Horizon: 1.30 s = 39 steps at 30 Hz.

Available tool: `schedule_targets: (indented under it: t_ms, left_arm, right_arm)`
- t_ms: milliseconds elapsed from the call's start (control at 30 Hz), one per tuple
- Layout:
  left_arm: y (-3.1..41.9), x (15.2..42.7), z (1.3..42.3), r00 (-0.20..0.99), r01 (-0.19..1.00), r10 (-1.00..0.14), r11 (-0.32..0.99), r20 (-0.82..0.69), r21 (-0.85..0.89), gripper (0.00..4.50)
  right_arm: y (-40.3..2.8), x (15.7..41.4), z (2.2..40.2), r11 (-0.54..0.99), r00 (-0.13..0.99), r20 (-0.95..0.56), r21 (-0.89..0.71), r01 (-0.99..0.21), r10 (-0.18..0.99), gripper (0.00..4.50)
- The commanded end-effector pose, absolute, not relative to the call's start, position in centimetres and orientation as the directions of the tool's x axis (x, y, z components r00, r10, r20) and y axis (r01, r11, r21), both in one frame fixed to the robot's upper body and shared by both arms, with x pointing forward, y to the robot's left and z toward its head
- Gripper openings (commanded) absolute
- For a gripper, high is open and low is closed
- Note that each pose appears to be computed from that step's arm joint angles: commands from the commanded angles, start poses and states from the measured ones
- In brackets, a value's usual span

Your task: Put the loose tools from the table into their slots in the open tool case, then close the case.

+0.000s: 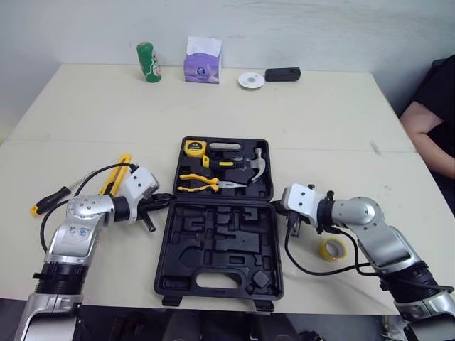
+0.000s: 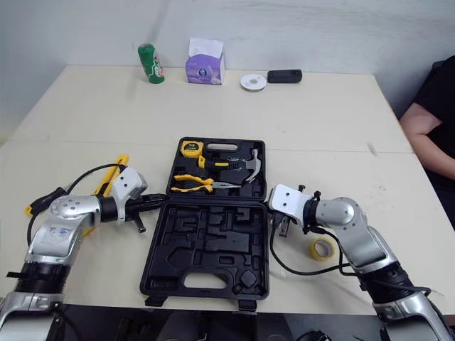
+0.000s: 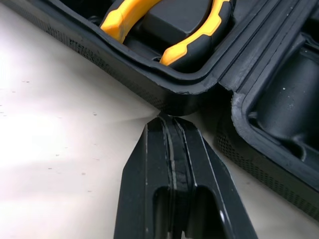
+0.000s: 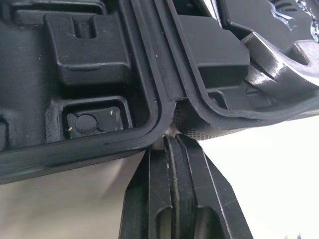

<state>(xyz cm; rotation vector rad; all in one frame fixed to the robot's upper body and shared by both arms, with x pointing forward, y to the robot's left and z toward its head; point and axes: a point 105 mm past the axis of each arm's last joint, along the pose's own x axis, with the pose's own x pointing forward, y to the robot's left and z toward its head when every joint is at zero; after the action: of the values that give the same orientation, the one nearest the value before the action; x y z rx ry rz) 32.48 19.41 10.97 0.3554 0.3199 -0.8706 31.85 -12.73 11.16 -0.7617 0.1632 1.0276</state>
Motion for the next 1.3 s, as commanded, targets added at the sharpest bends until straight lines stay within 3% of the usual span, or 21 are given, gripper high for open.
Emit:
schedule_targets:
  t_ms: [33,533,733,867,900,933,1167,1200,1300]
  left_arm:
    - [17.4,31.6,11.6,0.555,0.829,-0.743,0.533,-0.373,0.171,0.06]
    - [19.9,31.0,12.4,0.579,0.815,-0.72,0.529,-0.382,0.237,0.06]
    - [23.8,29.6,15.6,0.636,0.771,-0.688,0.549,-0.35,0.323,0.06]
    - [27.4,28.0,18.4,0.682,0.731,-0.674,0.611,-0.285,0.304,0.06]
    - [29.2,27.6,18.7,0.715,0.699,-0.64,0.64,-0.281,0.32,0.65]
    - [31.1,27.3,18.8,0.752,0.659,-0.594,0.67,-0.285,0.342,0.89]
    - [41.9,23.9,19.3,0.916,0.379,-0.275,0.833,-0.293,0.403,3.98]
    - [42.8,23.5,19.5,0.928,0.346,-0.244,0.846,-0.283,0.406,4.45]
    - [46.1,21.7,20.0,0.96,0.216,-0.117,0.887,-0.254,0.409,4.45]
  right_arm:
    - [-11.9,31.7,12.0,0.263,0.517,-0.428,-0.524,-0.81,0.741,0.0]
    - [-13.0,31.6,13.2,0.299,0.538,-0.374,-0.533,-0.791,0.756,0.0]
    - [-17.7,30.3,15.9,0.304,0.579,-0.331,-0.604,-0.737,0.745,0.0]
    - [-21.6,28.4,16.9,0.379,0.619,-0.32,-0.567,-0.732,0.717,0.0]
    - [-22.9,28.0,17.1,0.405,0.645,-0.317,-0.568,-0.716,0.695,0.65]
    - [-24.2,27.6,17.3,0.431,0.671,-0.317,-0.57,-0.7,0.67,0.88]
    - [-32.8,25.4,18.2,0.585,0.832,-0.293,-0.602,-0.543,0.471,4.17]
    - [-33.7,25.1,18.3,0.6,0.849,-0.283,-0.61,-0.518,0.446,4.5]
    - [-36.4,24.0,18.4,0.673,0.894,-0.217,-0.595,-0.44,0.393,4.5]
